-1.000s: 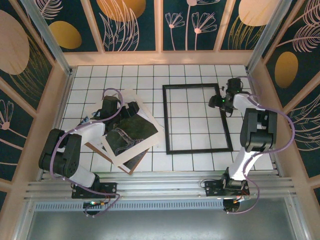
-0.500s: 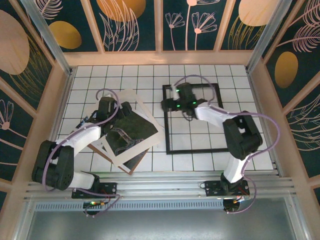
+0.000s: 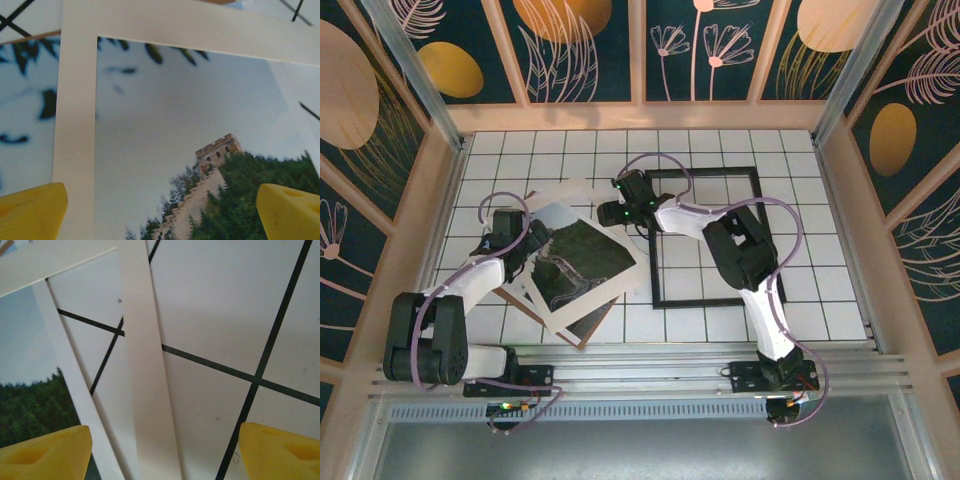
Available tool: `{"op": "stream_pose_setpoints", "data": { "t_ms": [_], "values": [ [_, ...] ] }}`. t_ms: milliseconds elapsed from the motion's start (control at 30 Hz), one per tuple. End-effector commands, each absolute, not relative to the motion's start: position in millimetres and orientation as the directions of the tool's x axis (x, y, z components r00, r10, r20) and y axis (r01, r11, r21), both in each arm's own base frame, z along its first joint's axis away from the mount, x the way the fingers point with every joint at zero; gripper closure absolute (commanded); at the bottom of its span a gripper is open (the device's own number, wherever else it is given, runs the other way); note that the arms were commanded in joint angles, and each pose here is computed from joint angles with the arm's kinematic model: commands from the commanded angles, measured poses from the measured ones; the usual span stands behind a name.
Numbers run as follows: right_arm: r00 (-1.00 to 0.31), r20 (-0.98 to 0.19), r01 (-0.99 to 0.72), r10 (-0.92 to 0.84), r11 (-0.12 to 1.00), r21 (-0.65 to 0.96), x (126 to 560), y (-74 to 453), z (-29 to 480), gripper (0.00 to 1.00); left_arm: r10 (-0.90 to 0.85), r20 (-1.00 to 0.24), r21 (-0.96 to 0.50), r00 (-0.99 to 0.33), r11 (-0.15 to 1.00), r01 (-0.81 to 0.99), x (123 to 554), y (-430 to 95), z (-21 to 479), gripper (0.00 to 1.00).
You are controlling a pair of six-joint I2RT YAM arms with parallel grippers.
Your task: Put the photo into the frame
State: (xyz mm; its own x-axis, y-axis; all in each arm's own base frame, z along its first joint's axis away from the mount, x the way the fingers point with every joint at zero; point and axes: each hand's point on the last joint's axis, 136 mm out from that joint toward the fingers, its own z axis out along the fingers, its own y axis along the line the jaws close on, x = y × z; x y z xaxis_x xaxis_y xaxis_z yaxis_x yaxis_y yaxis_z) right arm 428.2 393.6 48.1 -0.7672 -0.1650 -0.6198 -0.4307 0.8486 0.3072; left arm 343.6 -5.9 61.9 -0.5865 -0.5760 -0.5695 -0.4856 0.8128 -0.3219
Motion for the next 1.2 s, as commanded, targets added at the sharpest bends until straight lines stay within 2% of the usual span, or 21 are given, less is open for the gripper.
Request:
{"op": "stream_pose_setpoints", "data": {
  "t_ms": [0,133,400,700,1033,1167],
  "values": [
    [-0.812,-0.568,-0.381,-0.134,0.859,0.342,426.6,395.0,40.5,0.23,-0.572,-0.558,-0.278,-0.601,0.811,-0.514,335.4,1.4,51.2,0.04],
    [-0.839,-0.527,-0.364,-0.133,0.857,0.363,421.4,397.9,29.1,0.26,-0.557,-0.553,-0.240,-0.619,0.818,-0.522,331.7,5.0,43.5,0.04],
    [-0.880,-0.457,-0.342,-0.130,0.840,0.421,411.7,405.6,14.8,0.31,-0.577,-0.500,-0.284,-0.646,0.814,-0.507,326.4,-7.0,21.9,0.05],
    [-0.907,-0.407,-0.341,-0.111,0.762,0.551,402.0,427.4,29.0,0.40,-0.592,-0.474,-0.329,-0.652,0.806,-0.492,322.3,-15.3,10.6,0.05],
    [-0.921,-0.378,-0.330,-0.090,0.693,0.641,401.5,437.9,47.5,0.39,-0.589,-0.480,-0.352,-0.650,0.808,-0.472,324.5,-18.6,12.1,0.05],
    [-0.922,-0.375,-0.331,-0.100,0.707,0.625,400.7,436.7,43.3,0.39,-0.584,-0.485,-0.357,-0.651,0.812,-0.462,325.7,-20.0,13.7,0.05]
  ]
}}
